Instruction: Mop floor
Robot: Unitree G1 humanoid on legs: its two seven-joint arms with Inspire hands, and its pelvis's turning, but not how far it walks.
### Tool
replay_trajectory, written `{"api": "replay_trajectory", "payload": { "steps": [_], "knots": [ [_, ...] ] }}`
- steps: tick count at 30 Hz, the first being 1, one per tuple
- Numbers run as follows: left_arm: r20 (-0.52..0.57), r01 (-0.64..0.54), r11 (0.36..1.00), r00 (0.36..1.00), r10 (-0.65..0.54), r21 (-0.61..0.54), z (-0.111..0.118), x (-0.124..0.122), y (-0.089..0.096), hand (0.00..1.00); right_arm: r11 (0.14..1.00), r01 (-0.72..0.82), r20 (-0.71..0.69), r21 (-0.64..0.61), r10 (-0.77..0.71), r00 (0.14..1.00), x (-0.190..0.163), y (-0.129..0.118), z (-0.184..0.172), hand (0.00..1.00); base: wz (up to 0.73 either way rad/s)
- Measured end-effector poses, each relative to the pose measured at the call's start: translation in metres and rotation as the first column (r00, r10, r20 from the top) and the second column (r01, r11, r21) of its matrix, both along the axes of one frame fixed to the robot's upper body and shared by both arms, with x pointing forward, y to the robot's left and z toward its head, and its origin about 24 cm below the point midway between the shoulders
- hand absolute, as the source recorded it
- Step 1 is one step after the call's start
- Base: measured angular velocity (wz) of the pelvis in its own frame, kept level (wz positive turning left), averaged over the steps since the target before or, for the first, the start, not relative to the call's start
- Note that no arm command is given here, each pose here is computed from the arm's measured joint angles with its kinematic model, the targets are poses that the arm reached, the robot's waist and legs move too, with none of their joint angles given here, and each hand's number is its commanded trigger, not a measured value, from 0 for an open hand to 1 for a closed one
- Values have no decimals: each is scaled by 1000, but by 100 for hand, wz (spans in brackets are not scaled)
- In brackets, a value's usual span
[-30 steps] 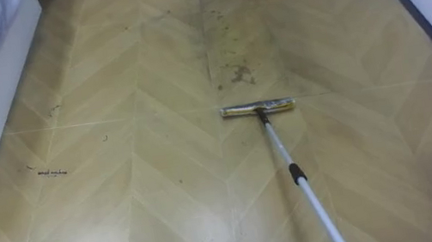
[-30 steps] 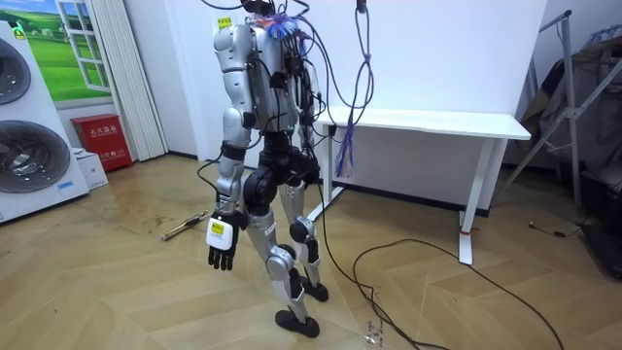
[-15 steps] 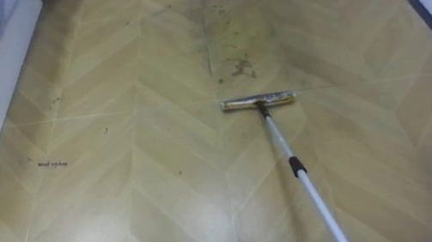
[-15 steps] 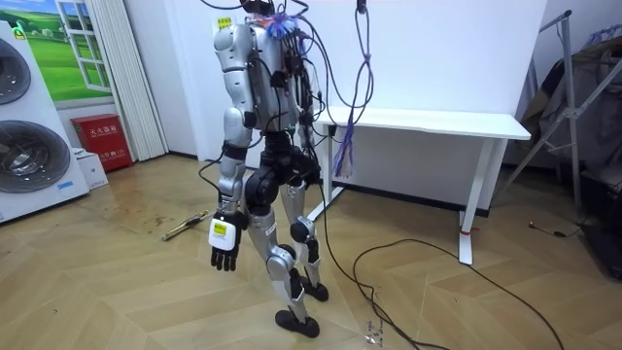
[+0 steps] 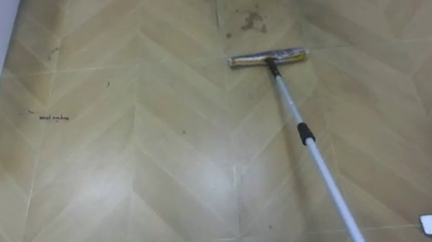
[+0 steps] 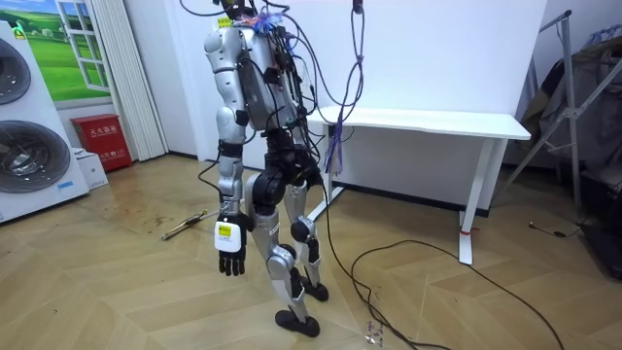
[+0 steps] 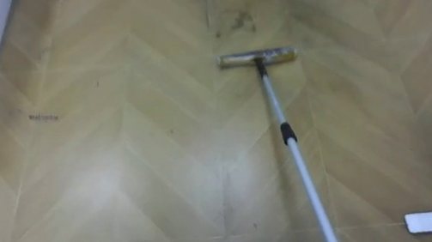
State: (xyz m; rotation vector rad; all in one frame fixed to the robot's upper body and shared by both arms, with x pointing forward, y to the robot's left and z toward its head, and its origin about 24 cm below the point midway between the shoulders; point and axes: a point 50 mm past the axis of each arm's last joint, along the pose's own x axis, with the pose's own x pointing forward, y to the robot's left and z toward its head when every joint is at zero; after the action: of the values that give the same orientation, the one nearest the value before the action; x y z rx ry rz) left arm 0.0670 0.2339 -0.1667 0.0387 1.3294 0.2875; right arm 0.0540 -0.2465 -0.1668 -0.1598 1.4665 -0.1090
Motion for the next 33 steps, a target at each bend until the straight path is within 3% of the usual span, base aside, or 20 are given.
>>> {"api": "replay_trajectory", "payload": {
  "steps": [8,13,19,24,29,33],
  "knots": [
    [34,37,999,999,-37,12,1,9,-2,0,1000,11,61,-21,-9,998,9,0,1,100,1],
    [55,-16,1000,998,15,8,2,14,-3,0,999,36,90,-27,-33,995,19,0,3,100,9],
    [-42,-8,999,999,9,41,-1,0,-2,0,995,80,68,-61,-76,995,19,-1,3,100,23],
    [-97,4,999,995,1,51,-2,-6,1,0,992,109,131,-61,-100,986,66,-15,18,100,-19],
    [-103,-13,998,994,19,55,-1,-13,7,0,999,50,321,-13,-43,946,158,-36,67,100,-36],
    [-104,34,999,994,-32,19,-2,-16,7,0,997,79,331,17,-80,940,161,-43,73,100,33]
  ]
}}
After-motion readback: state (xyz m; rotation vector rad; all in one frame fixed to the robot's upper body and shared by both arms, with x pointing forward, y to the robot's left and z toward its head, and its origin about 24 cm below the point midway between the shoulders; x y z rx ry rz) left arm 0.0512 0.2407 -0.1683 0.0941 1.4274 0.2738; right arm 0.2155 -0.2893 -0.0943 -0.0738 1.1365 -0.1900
